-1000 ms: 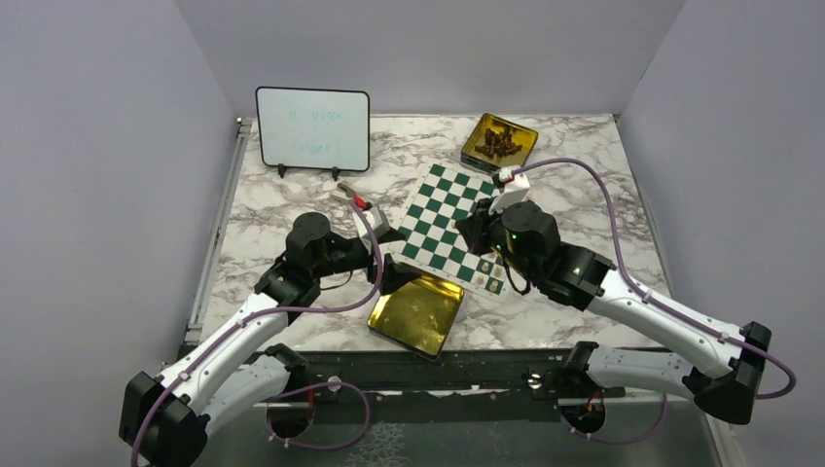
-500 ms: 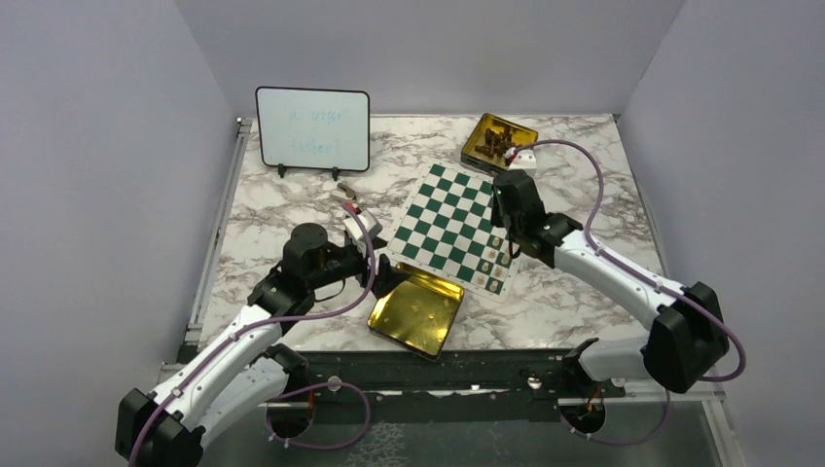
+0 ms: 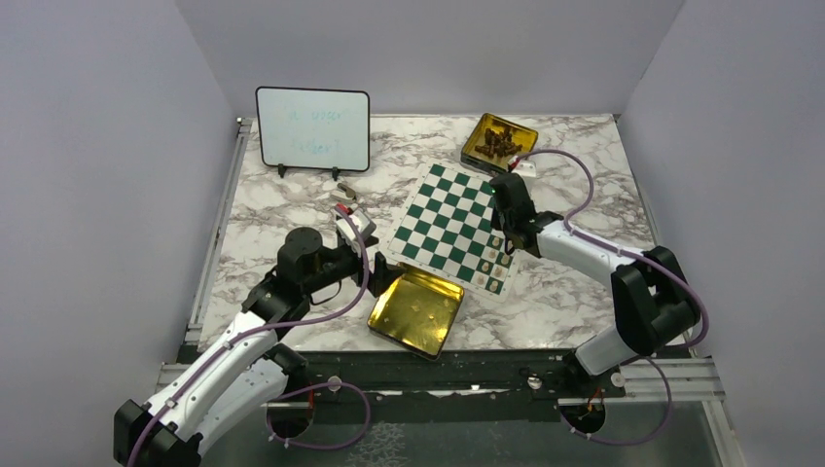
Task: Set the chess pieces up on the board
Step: Place the chess piece on the chessboard.
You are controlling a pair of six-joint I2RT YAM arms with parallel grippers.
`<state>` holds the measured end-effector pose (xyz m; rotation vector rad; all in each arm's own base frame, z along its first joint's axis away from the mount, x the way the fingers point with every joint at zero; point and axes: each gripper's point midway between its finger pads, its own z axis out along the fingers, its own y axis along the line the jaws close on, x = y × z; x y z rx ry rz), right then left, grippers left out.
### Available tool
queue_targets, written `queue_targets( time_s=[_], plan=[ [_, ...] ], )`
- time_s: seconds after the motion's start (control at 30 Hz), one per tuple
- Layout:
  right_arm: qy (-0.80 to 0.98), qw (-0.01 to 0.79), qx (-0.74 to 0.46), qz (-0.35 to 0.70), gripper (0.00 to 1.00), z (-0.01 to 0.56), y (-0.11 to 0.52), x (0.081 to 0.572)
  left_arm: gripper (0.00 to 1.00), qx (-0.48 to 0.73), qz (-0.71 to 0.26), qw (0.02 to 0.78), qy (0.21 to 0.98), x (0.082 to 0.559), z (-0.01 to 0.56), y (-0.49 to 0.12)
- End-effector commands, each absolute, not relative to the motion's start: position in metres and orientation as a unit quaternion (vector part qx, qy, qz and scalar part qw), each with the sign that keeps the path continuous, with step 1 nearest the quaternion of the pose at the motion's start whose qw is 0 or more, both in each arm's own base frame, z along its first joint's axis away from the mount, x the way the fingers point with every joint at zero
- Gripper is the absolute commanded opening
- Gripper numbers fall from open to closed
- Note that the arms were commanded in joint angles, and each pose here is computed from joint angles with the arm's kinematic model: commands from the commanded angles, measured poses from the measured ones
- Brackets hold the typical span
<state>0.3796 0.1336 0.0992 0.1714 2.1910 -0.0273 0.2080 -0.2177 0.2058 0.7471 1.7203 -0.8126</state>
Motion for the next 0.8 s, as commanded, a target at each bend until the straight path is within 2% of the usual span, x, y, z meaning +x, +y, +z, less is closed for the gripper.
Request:
queue_targets(
  time_s=[0.0,0.77],
  plan=[
    [0.886,0.455,0.094,0.002,0.02,0.087,0.133,0.386,0.99,0.311,-0.326,0.529,0.719,0.209,0.206,-0.214],
    [0.909,0.405,0.102,-0.017,0.02,0.055,0.128,0.378,0.99,0.313,-0.324,0.527,0.721,0.208,0.204,-0.214]
  ],
)
